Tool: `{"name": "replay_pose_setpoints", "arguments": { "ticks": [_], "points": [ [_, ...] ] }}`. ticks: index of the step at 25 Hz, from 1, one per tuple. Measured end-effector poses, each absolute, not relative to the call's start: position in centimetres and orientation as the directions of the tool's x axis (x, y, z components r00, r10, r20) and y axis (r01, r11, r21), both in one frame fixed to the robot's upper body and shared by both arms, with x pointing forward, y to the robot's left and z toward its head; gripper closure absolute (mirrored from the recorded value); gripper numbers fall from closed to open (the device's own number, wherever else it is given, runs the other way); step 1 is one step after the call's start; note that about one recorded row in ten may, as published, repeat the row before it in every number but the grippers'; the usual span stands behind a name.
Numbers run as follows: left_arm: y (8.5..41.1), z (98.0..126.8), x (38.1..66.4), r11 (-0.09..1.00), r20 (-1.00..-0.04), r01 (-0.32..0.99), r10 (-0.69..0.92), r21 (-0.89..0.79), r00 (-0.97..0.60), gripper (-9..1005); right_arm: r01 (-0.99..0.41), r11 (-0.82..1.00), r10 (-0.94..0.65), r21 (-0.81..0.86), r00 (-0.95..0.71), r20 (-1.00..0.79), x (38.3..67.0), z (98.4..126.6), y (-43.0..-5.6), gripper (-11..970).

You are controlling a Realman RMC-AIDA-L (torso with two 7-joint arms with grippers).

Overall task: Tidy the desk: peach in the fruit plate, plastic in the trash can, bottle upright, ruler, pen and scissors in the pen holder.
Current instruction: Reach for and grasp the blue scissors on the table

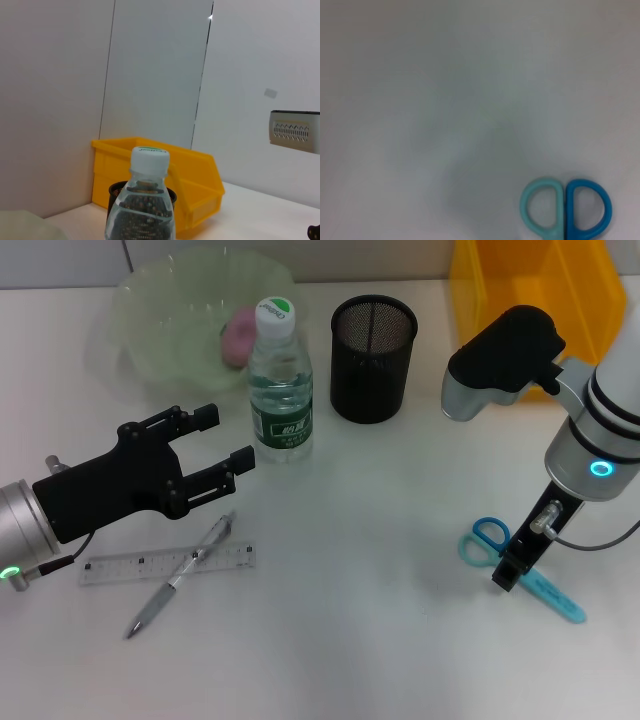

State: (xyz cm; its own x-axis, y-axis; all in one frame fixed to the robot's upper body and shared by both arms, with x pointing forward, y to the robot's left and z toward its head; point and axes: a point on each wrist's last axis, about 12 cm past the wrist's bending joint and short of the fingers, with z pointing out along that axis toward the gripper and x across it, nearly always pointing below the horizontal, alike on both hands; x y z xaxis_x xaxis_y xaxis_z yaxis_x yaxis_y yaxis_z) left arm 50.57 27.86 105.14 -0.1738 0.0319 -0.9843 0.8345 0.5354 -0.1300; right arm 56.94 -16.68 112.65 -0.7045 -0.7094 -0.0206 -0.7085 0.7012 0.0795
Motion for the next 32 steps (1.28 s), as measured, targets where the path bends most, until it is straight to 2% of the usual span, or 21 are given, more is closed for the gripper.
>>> {"name": "replay_pose_setpoints", "arguments": {
  "ticks": [11, 21, 27, 32],
  "points": [
    [27.85, 105.09, 50.54, 0.536, -0.984, 0.834, 0.032, -0.131, -0.176, 270, -0.71, 0.7, -0.711, 0.075, -0.703, -0.018, 56.85, 112.44, -16.73, 489],
    [27.83, 104.93, 50.43, 0.538, -0.984, 0.833, 0.032, -0.132, -0.176, 270, -0.709, 0.701, -0.71, 0.074, -0.704, -0.023, 56.83, 112.46, -16.8, 673],
    [27.84, 104.94, 50.43, 0.538, -0.984, 0.833, 0.032, -0.131, -0.176, 270, -0.713, 0.697, -0.712, 0.07, -0.701, -0.047, 56.7, 112.65, -16.86, 669],
    [27.85, 104.95, 50.44, 0.539, -0.984, 0.832, 0.031, -0.131, -0.175, 270, -0.713, 0.697, -0.711, 0.069, -0.701, -0.056, 56.62, 112.7, -16.92, 737]
  ]
}}
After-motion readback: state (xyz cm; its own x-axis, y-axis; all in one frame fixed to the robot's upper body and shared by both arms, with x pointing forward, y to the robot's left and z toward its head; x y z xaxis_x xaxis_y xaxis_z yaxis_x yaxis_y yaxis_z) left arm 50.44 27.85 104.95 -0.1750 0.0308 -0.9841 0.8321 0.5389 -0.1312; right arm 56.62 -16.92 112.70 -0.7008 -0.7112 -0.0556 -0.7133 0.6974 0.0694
